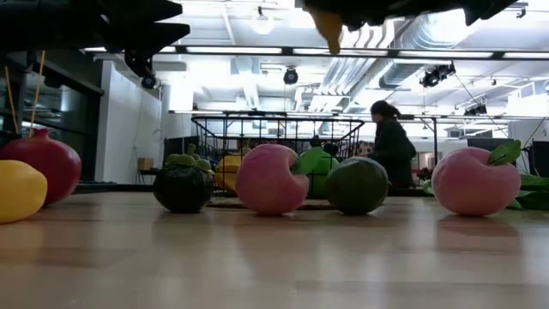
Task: Build produce basket
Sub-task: Put the banana into the black wire basket
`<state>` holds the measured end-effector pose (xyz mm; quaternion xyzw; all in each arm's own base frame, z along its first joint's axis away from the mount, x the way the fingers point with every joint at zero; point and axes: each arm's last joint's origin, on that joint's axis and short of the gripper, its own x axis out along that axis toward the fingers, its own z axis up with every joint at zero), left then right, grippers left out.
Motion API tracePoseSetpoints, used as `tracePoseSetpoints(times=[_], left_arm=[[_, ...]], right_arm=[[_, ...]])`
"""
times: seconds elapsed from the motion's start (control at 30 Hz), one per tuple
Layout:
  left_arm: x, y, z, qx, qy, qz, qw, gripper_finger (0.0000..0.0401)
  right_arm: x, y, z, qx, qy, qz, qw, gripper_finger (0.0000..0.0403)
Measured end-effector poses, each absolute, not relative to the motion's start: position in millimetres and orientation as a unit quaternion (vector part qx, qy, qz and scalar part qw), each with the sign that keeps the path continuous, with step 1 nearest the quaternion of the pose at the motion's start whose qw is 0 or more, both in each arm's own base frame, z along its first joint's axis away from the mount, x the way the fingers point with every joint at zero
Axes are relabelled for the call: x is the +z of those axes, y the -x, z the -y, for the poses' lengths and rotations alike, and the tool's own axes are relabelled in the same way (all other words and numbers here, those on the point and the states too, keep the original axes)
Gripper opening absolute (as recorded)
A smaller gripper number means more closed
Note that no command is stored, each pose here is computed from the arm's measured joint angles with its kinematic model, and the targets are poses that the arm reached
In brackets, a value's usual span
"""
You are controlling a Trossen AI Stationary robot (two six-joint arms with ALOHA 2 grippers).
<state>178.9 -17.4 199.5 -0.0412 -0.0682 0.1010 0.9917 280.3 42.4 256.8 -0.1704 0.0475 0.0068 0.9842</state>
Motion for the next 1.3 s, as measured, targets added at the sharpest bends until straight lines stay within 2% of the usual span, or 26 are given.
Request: tracePoseSetpoints(times=[0.27, 0.8, 0.93, 1.13, 1.3], left_arm=[[199.5, -179.0, 14.8, 0.118, 0.041, 0.069, 0.99, 0.0168], [201.7, -178.8, 16.4, 0.097, 0.043, 0.079, 0.991, 0.0168], [201.6, -178.8, 16.4, 0.097, 0.043, 0.079, 0.991, 0.0168], [201.6, -178.8, 16.4, 0.097, 0.043, 0.079, 0.991, 0.0168], [201.6, -178.8, 16.4, 0.097, 0.043, 0.079, 0.991, 0.0168]], right_arm=[[240.8, -288.5, -21.7, -0.024, 0.141, -0.096, 0.985, 0.0122], [239.2, -289.4, -17.1, -0.032, 0.124, -0.101, 0.987, 0.0122], [244.8, -291.6, -15.5, -0.055, 0.115, -0.099, 0.987, 0.0122], [278.7, -305.7, 4.1, -0.11, 0.14, -0.188, 0.966, 0.0122], [287.4, -315.4, 37.6, -0.124, 0.123, -0.295, 0.94, 0.0122]])
